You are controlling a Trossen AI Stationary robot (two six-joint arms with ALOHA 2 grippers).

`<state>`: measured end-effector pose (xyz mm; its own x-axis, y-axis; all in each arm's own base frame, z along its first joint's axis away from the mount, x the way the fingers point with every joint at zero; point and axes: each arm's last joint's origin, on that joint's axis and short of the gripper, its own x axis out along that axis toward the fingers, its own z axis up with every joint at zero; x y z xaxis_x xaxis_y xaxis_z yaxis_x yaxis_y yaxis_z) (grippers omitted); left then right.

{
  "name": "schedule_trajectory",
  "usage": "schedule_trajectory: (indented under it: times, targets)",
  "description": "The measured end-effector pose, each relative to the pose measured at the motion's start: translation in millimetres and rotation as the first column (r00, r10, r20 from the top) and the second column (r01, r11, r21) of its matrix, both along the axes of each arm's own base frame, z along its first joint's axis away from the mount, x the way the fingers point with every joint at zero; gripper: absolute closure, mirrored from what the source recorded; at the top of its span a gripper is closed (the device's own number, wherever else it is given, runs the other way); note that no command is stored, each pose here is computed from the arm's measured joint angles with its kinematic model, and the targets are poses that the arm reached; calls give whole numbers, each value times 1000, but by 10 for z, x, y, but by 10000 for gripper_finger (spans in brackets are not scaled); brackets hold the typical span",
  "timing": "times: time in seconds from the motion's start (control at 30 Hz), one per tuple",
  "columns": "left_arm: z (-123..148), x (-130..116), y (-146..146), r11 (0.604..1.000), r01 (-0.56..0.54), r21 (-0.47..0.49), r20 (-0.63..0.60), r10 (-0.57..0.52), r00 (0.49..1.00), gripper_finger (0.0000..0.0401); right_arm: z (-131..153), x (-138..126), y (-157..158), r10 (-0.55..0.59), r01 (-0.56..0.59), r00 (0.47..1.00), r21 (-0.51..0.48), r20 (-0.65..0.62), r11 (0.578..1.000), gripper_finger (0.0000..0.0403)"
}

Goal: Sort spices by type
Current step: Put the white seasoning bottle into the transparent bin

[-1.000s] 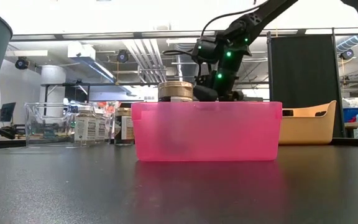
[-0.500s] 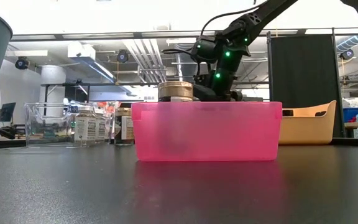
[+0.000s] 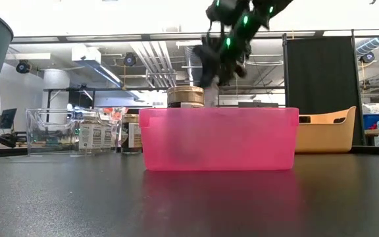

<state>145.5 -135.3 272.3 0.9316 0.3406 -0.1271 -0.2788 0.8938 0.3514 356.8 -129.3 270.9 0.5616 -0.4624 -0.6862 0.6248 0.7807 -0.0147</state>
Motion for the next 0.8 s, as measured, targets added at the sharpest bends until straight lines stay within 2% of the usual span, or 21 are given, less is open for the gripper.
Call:
schedule_trajectory:
  times: [0.1,0.2,0.27,0.37,0.43,0.53,0.63,0.73,0.8]
  targets:
    - [4,97,28,989,125,-74,-27,-128,991,401,204,34,365,157,-154,987,-76,31,985,211]
    - [20,206,122,982,130,-137,-13,-133,991,401,326,65,798,301,-293,953,-145,32,945,211]
    - [26,267,199,983,97,-153,-7,-99,995,401,343,81,1136,399,-393,917,-199,-10,898,211]
    - [25,320,280,985,54,-162,-6,-56,998,401,340,62,1655,542,-548,833,-297,-109,782,211]
    - [29,335,295,983,63,-171,-6,-65,998,400,344,30,1959,588,-599,794,-362,-154,714,211]
    - [117,368,284,965,155,-211,2,-159,987,387,364,-30,2289,647,-649,744,-407,-164,643,211]
    - [246,401,243,925,287,-250,23,-291,956,357,400,-76,2518,707,-681,697,-422,-122,598,211]
    - [310,453,183,897,369,-242,14,-377,926,315,424,-107,2670,792,-746,605,-402,-76,531,211]
    - [315,502,142,894,387,-225,-3,-398,918,284,434,-120,2733,830,-777,554,-395,-59,491,211]
